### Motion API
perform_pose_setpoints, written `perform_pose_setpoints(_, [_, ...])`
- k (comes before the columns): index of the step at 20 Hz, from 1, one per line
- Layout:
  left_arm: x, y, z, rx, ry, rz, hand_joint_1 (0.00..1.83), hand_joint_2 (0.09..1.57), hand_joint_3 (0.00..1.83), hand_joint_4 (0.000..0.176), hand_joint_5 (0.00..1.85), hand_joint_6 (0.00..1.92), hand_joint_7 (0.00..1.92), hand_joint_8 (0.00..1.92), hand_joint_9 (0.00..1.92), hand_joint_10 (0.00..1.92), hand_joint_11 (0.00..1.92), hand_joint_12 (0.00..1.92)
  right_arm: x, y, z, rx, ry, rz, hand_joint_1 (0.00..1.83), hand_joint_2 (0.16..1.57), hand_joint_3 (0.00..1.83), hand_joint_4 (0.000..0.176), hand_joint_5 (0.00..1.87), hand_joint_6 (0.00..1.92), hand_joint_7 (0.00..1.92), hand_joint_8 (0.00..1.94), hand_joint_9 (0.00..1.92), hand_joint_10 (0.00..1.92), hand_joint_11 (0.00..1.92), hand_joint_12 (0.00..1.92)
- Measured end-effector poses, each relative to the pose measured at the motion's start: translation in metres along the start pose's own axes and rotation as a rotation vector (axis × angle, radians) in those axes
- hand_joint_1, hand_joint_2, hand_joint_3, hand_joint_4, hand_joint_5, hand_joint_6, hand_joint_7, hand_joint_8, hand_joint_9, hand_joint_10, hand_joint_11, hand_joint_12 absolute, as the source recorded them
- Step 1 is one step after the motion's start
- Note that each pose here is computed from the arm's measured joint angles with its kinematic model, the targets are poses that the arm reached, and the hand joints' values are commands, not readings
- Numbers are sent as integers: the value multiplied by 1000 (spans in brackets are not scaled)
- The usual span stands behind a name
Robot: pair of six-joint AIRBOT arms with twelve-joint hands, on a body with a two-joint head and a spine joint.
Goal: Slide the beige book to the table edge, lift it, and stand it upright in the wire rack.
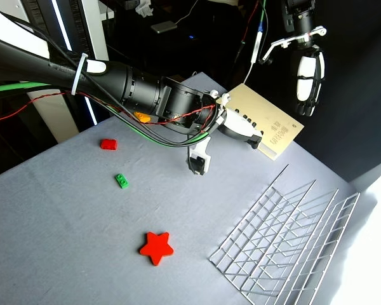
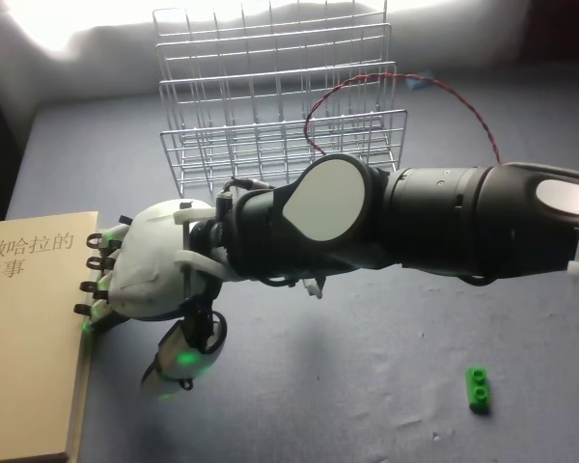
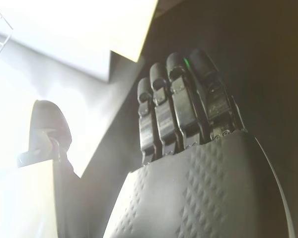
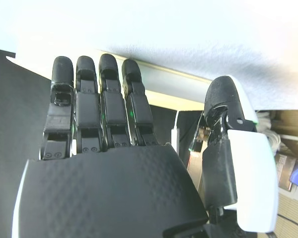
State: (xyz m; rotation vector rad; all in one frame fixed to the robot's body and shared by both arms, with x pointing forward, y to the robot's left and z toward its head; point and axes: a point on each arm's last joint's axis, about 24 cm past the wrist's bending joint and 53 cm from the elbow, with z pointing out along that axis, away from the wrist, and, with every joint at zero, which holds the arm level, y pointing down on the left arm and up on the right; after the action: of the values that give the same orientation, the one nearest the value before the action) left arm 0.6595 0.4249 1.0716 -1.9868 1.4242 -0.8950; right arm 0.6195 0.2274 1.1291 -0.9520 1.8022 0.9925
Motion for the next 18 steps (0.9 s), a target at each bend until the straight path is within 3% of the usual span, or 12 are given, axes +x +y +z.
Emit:
perform_pose_setpoints(9, [1, 3, 0, -6, -3, 5, 762, 1033, 0, 0, 473, 3, 482, 3, 464, 6, 73, 929, 1, 12, 6, -21, 4, 16, 254, 1153, 1, 0, 320, 8, 332, 4, 290, 8, 0, 738])
perform_pose_setpoints(12, [-1, 4, 0, -9, -14, 29, 756, 1031, 0, 0, 466, 3, 477, 1, 457, 1, 41, 923, 7, 3, -3, -22, 26, 18, 274, 1153, 0, 0, 308, 0, 319, 0, 270, 4, 0, 652])
perform_pose_setpoints(18, [-5, 8, 3, -18, -36, 31, 751, 1040, 0, 0, 456, 6, 458, 3, 438, 2, 44, 917, 8, -19, -14, 20, 18, 26, 280, 1149, 0, 0, 322, 2, 350, 4, 301, 6, 0, 767])
